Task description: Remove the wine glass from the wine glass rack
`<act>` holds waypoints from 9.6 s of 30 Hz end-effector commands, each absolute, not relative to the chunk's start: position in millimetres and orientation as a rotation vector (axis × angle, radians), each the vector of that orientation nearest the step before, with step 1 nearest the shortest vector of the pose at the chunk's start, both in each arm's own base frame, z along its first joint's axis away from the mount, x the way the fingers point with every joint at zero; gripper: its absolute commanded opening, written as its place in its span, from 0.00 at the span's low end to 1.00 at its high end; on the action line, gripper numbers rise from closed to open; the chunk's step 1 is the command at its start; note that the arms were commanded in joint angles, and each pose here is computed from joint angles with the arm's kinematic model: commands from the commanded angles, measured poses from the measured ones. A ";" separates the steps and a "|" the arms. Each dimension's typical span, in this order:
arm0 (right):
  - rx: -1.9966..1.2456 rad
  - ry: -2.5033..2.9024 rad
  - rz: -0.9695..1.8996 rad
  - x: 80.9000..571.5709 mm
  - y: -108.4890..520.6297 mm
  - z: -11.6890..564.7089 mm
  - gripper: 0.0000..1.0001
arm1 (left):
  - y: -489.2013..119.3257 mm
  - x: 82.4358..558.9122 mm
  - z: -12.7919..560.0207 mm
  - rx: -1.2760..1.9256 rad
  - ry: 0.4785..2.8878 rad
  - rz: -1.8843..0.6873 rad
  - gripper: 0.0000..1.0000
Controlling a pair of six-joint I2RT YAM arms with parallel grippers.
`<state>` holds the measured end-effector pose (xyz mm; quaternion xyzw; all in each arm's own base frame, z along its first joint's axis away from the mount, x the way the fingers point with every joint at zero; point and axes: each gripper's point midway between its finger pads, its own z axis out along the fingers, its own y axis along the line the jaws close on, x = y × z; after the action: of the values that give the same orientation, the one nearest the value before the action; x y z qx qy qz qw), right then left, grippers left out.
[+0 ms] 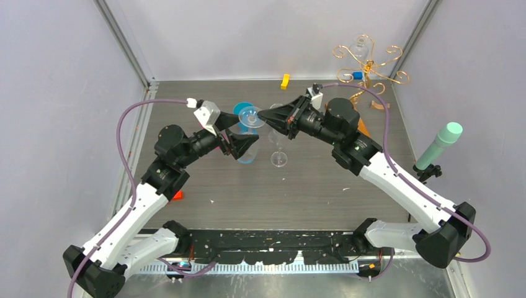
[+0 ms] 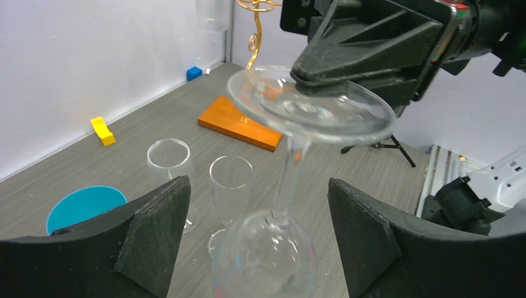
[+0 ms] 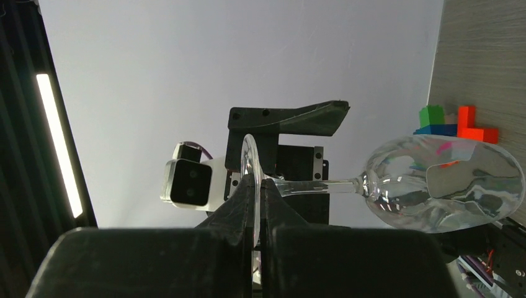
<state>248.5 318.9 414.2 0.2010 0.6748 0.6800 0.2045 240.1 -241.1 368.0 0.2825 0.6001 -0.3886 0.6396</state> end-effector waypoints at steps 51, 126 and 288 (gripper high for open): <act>0.372 1.822 1.676 231.6 337.6 381.0 0.80 | -149.5 279.6 446.0 -0.256 1.248 -0.862 0.00; 0.061 1.581 1.518 231.9 377.4 423.1 0.00 | -137.6 227.7 423.6 -0.436 1.279 -1.148 0.82; 0.892 1.644 0.706 588.8 -38.7 382.0 0.11 | -55.6 210.7 325.0 -0.318 1.588 -0.424 1.00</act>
<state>592.9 -29.3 363.7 0.3876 0.7024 0.3188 0.5047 207.8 -57.7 314.5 -0.1335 0.7213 -0.1856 0.6538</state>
